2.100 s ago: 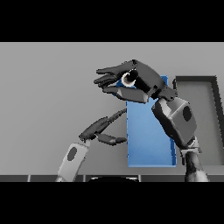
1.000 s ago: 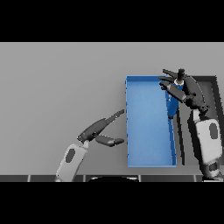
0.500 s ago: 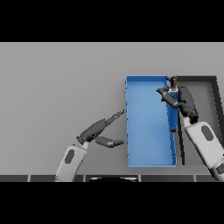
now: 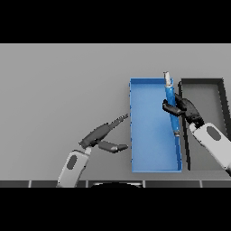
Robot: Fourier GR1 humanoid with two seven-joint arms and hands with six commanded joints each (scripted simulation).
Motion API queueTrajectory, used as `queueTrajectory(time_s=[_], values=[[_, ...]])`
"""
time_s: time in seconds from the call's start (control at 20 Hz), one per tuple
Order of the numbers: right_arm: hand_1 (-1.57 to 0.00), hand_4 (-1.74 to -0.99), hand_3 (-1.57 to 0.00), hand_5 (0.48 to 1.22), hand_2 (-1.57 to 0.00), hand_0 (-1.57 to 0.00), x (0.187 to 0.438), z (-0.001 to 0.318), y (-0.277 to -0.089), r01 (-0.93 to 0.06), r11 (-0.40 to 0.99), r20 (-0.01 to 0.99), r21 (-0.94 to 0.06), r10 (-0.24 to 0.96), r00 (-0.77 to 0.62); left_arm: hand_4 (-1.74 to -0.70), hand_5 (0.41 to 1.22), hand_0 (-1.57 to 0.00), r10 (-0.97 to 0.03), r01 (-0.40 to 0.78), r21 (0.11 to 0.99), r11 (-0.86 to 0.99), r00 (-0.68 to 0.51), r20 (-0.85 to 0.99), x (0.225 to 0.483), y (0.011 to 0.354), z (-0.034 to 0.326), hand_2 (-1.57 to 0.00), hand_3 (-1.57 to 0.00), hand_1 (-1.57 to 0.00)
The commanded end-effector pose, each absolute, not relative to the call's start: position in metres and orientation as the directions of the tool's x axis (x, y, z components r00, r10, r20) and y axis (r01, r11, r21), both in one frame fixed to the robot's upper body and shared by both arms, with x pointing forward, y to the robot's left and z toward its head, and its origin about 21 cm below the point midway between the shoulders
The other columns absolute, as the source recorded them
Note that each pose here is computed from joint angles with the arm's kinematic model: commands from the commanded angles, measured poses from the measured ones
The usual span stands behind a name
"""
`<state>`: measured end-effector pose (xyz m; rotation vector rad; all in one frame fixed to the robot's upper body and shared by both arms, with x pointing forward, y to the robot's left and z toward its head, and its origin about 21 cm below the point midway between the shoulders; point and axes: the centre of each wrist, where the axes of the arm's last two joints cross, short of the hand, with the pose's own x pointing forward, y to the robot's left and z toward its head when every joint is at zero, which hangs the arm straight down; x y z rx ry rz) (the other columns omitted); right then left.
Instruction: Pick up the blue pipe and place it into the blue bin.
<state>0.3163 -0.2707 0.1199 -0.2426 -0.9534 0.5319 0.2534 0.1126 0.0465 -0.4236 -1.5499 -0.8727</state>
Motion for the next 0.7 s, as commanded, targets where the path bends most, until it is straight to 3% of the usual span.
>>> queueTrajectory(time_s=[0.0, 0.35, 0.65], values=[[-0.09, -1.071, -0.05, 0.868, -0.09, -0.1, 0.316, 0.119, -0.271, -0.329, 0.842, 0.701, -0.427, 0.538, 0.468, -0.89, 0.426, 0.0, -0.216, 0.707, 0.285, 0.647, -0.189, 0.958, 0.254, 0.112, 0.047, 0.0, 0.0, 0.0], [-0.02, -1.033, -0.01, 0.696, -0.02, -0.02, 0.317, 0.117, -0.264, -0.396, 0.781, 0.614, -0.482, 0.624, 0.483, -0.89, 0.429, 0.0, -0.215, 0.711, 0.286, 0.642, -0.192, 0.958, 0.25, 0.113, 0.045, 0.0, 0.0, 0.0], [-0.01, -1.022, 0.0, 0.658, -0.01, -0.01, 0.318, 0.12, -0.264, -0.409, 0.774, 0.605, -0.484, 0.634, 0.482, -0.88, 0.431, 0.0, -0.229, 0.705, 0.293, 0.646, -0.187, 0.955, 0.255, 0.11, 0.045, 0.0, 0.0, 0.0]])
